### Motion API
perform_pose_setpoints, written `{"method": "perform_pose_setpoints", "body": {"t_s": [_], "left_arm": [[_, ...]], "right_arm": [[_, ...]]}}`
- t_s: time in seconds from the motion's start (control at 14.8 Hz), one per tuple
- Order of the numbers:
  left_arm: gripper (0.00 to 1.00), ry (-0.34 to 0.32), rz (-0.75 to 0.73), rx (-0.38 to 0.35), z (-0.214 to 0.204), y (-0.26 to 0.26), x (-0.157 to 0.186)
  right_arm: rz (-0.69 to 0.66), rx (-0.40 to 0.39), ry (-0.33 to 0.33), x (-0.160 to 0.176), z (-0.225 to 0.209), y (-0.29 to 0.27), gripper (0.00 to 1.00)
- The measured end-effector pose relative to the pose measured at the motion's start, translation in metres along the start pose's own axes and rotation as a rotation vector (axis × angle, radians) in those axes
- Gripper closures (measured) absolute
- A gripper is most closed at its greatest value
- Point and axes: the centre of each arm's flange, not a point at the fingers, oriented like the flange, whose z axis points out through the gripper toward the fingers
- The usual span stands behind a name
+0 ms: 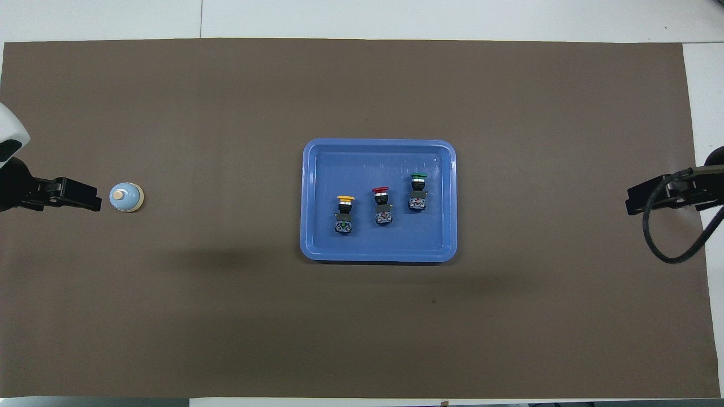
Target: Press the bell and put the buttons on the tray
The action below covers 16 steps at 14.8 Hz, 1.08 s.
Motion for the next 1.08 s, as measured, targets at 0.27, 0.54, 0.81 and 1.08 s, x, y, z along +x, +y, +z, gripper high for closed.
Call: {"method": "perform_pose_setpoints", "body": {"t_s": [0.27, 0.54, 0.81, 1.08], "left_arm": [[0.00, -0.014, 0.001, -0.001, 0.001, 0.001, 0.000], [0.00, -0.014, 0.022, 0.001, 0.001, 0.012, 0.001], [0.00, -0.014, 0.032, 0.003, 0.000, 0.018, 0.002], [0.00, -0.006, 0.033, 0.006, -0.003, 0.030, 0.003]], "right_arm": [[0.000, 0.000, 0.000, 0.000, 0.000, 0.000, 0.00], [0.000, 0.000, 0.000, 0.000, 0.000, 0.000, 0.00], [0.000, 0.000, 0.000, 0.000, 0.000, 0.000, 0.00], [0.000, 0.000, 0.000, 0.000, 0.000, 0.000, 0.00]]}}
